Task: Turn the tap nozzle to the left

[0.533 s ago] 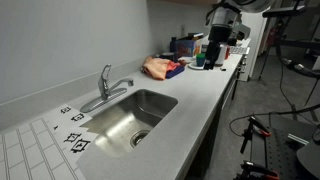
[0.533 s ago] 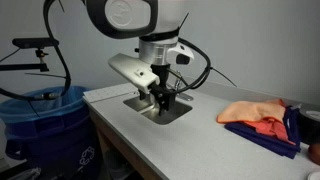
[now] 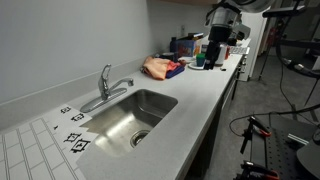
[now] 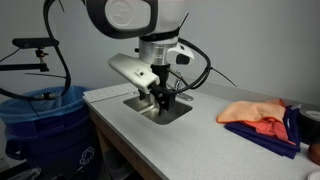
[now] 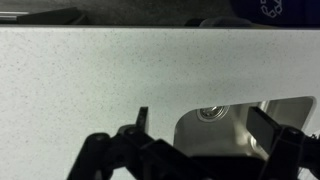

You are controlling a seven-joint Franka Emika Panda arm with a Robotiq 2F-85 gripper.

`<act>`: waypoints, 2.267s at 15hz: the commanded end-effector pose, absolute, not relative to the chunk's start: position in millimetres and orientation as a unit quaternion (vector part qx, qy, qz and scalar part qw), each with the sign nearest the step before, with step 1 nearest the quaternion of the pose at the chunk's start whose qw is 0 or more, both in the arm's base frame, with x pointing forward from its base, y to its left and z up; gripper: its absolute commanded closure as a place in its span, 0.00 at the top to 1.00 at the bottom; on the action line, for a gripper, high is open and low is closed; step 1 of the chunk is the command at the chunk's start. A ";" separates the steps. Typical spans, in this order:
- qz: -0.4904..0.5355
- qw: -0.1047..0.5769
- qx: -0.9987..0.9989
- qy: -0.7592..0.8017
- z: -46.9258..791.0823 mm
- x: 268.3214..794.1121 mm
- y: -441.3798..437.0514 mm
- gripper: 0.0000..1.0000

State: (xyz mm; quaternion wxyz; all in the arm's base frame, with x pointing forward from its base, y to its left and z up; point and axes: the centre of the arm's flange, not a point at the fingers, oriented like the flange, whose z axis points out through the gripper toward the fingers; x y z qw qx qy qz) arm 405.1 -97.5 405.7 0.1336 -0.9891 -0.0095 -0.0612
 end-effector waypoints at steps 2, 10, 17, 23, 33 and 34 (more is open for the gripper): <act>-0.061 0.134 -0.989 -0.010 405.7 405.1 -97.5 1.00; -0.062 0.133 -0.989 -0.008 406.1 407.7 -96.7 1.00; -0.078 0.116 -0.990 -0.018 411.8 430.9 -85.4 1.00; -0.109 0.079 -0.990 -0.042 454.5 511.8 -50.0 1.00; -0.119 0.041 -0.988 -0.086 414.7 598.4 -16.7 1.00; -0.119 0.037 -0.988 -0.092 406.6 603.5 -12.5 1.00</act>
